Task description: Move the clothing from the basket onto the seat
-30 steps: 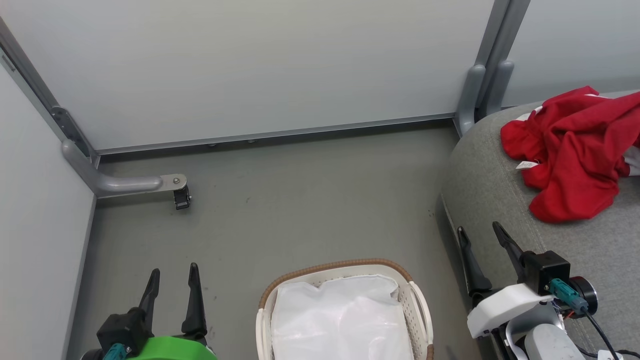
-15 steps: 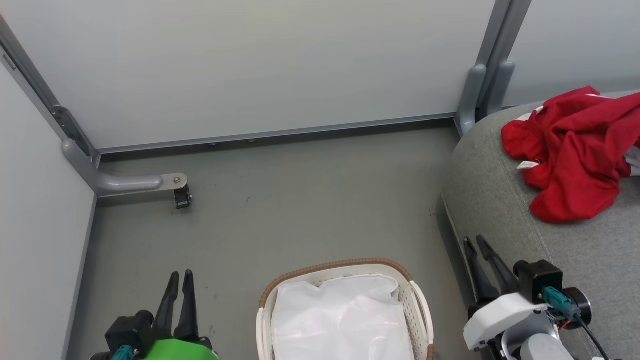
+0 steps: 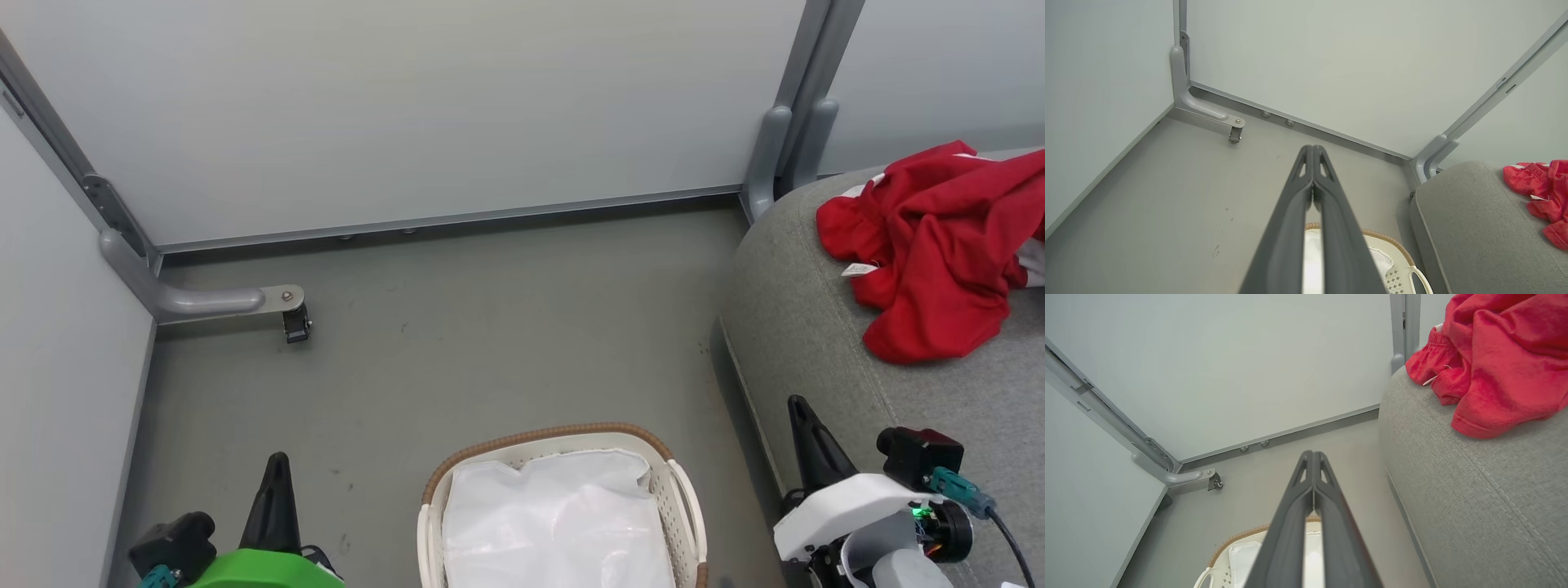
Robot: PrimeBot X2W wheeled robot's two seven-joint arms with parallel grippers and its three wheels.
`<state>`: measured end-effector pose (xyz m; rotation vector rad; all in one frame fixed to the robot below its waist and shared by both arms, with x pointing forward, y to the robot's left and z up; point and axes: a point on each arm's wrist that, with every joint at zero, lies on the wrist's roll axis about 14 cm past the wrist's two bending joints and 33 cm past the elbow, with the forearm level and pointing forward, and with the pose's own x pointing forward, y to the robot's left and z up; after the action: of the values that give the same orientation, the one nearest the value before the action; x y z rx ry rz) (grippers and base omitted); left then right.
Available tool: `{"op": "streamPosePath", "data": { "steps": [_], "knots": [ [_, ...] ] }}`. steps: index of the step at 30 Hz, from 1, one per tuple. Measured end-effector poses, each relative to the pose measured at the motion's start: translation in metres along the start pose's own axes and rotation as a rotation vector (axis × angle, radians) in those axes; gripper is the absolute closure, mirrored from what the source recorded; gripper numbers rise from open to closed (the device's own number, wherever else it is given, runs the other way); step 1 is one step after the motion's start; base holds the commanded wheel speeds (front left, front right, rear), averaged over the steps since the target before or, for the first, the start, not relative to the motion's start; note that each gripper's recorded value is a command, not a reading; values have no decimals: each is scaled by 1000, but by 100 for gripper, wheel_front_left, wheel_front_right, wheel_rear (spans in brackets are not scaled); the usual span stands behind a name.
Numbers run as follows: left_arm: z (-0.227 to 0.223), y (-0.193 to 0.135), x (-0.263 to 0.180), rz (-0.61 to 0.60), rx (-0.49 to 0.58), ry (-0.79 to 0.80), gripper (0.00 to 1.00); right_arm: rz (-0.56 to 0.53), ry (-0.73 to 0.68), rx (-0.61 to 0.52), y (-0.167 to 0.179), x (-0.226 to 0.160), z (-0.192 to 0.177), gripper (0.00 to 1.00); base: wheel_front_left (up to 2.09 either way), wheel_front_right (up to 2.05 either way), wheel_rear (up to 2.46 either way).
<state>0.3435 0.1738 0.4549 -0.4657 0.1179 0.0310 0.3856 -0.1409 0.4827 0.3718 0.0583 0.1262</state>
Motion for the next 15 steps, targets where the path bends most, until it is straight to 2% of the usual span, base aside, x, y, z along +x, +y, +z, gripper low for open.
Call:
{"op": "streamPosePath", "data": {
  "steps": [15],
  "knots": [
    [8, 7, 6, 35, -228, -1, 100, -61, -12, 244, -14, 0, 8, 100, 0, 0, 0]
  ]
}}
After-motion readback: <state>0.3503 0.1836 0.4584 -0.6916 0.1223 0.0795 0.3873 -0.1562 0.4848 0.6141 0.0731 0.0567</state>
